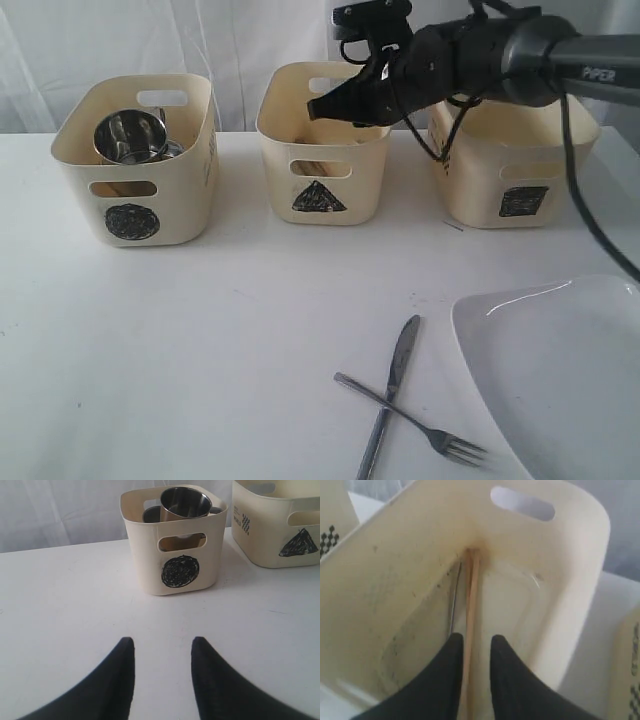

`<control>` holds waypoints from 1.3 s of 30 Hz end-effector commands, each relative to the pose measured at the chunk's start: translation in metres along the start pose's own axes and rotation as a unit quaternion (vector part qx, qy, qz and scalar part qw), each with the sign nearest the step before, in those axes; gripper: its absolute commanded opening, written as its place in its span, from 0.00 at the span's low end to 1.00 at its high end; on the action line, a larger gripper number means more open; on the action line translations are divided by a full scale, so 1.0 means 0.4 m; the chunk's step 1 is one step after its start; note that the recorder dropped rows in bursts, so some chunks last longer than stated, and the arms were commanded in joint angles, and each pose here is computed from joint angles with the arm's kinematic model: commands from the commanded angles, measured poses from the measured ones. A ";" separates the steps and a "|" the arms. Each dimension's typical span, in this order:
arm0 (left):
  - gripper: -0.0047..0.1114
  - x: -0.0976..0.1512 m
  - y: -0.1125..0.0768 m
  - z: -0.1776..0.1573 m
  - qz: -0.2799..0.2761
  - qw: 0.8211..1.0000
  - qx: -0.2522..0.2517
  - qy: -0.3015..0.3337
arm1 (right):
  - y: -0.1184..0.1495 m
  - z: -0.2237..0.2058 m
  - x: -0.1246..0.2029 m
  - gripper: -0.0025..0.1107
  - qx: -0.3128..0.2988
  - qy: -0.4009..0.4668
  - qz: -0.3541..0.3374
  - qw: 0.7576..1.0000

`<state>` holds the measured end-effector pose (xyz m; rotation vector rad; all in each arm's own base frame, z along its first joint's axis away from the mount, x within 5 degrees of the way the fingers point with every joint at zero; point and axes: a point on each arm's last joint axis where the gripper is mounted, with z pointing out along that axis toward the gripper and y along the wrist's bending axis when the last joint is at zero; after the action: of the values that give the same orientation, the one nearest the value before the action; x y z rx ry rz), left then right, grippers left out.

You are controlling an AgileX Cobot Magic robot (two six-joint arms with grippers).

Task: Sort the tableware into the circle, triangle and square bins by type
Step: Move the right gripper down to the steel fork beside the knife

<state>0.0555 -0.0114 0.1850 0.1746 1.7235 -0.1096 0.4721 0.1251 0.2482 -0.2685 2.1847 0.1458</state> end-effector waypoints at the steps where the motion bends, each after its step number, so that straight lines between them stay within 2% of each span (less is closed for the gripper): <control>1: 0.41 0.001 0.000 0.000 -0.002 1.000 -0.001 -0.004 | -0.007 -0.114 0.037 0.20 0.006 0.064 0.009 0.998; 4: 0.41 0.001 0.000 0.000 -0.002 1.000 -0.001 -0.004 | 0.026 -0.180 0.078 0.20 -0.005 0.083 -0.002 0.997; 8: 0.41 0.001 0.000 0.000 -0.002 1.000 -0.001 -0.004 | 0.100 -0.241 0.163 0.20 -0.032 0.150 -0.038 0.987; 13: 0.41 0.001 0.000 0.000 -0.002 1.000 -0.001 -0.004 | 0.145 -0.271 0.275 0.20 -0.051 0.250 -0.100 0.962; 17: 0.41 0.001 0.000 0.000 -0.002 1.000 -0.001 -0.004 | 0.158 -0.281 0.334 0.20 -0.059 0.305 -0.141 0.940; 26: 0.41 0.001 0.000 0.000 -0.002 1.000 -0.001 -0.004 | 0.163 -0.320 0.385 0.20 -0.056 0.360 -0.218 0.905; 33: 0.41 0.001 0.000 0.000 -0.002 1.000 -0.001 -0.004 | 0.189 -0.367 0.385 0.20 -0.071 0.347 -0.244 0.903; 39: 0.41 0.001 0.000 0.000 -0.002 1.000 -0.001 -0.004 | 0.200 -0.379 0.426 0.20 -0.082 0.365 -0.268 0.888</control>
<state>0.0555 -0.0114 0.1850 0.1746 1.7235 -0.1096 0.2440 0.1487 0.2035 -1.1147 2.7328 -0.0912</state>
